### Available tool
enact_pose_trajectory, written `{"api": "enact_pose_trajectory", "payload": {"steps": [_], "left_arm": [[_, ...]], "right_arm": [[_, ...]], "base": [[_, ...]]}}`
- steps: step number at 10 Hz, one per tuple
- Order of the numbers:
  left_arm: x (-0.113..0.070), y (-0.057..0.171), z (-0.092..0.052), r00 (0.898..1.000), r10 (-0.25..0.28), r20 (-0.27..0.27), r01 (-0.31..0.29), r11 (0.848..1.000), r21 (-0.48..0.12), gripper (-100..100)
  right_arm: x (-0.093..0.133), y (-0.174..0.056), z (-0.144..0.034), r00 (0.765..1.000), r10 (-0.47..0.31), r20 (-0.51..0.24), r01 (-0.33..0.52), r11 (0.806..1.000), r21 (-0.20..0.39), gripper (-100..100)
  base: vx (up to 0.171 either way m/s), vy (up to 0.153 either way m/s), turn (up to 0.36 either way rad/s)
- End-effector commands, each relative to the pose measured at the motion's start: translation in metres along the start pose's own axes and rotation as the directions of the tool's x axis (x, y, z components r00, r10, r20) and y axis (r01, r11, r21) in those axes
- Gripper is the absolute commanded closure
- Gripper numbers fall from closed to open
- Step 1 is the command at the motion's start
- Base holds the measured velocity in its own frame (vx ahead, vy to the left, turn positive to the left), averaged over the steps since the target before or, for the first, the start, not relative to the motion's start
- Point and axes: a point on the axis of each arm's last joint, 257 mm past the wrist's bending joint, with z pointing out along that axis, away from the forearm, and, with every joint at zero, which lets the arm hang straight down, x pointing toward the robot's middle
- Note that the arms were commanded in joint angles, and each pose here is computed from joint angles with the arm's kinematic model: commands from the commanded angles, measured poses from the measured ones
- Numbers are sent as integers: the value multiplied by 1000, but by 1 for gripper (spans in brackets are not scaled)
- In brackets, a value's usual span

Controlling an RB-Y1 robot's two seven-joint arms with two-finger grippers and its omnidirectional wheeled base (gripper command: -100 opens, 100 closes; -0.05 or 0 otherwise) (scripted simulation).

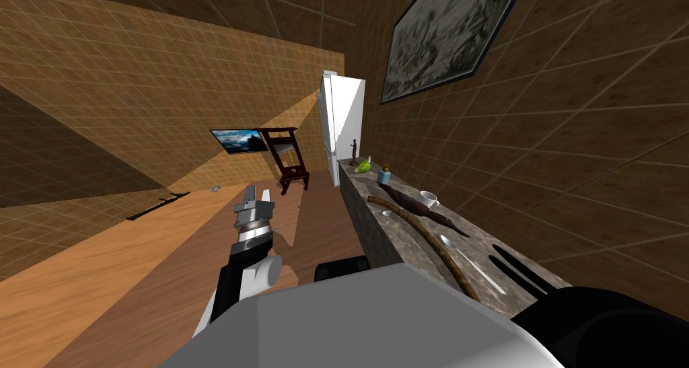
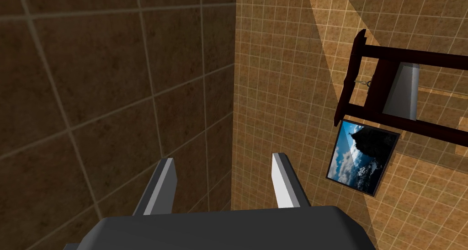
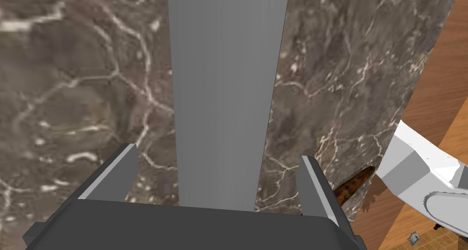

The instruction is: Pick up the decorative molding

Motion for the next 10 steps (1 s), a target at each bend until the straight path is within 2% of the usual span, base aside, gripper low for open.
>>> {"api": "enact_pose_trajectory", "payload": {"steps": [1,5,6,7,9,10], "left_arm": [[0,0,0,1000,0,0,0,1000,0,0],[0,0,0,1000,0,0,0,1000,0,0],[0,0,0,1000,0,0,0,1000,0,0],[0,0,0,1000,0,0,0,1000,0,0],[0,0,0,1000,0,0,0,1000,0,0],[0,0,0,1000,0,0,0,1000,0,0]], "right_arm": [[0,0,0,1000,0,0,0,1000,0,100],[0,1,0,1000,1,0,-1,1000,-2,100],[0,1,0,1000,1,0,-1,1000,-2,0],[7,3,0,1000,7,-2,-7,1000,-2,100],[24,10,-1,1000,25,-16,-25,1000,-7,100],[18,10,-1,1000,23,7,-23,1000,-5,100]], "base": [[0,0,0],[0,0,0],[0,0,0],[1,-4,62],[2,-8,123],[1,-8,38]]}}
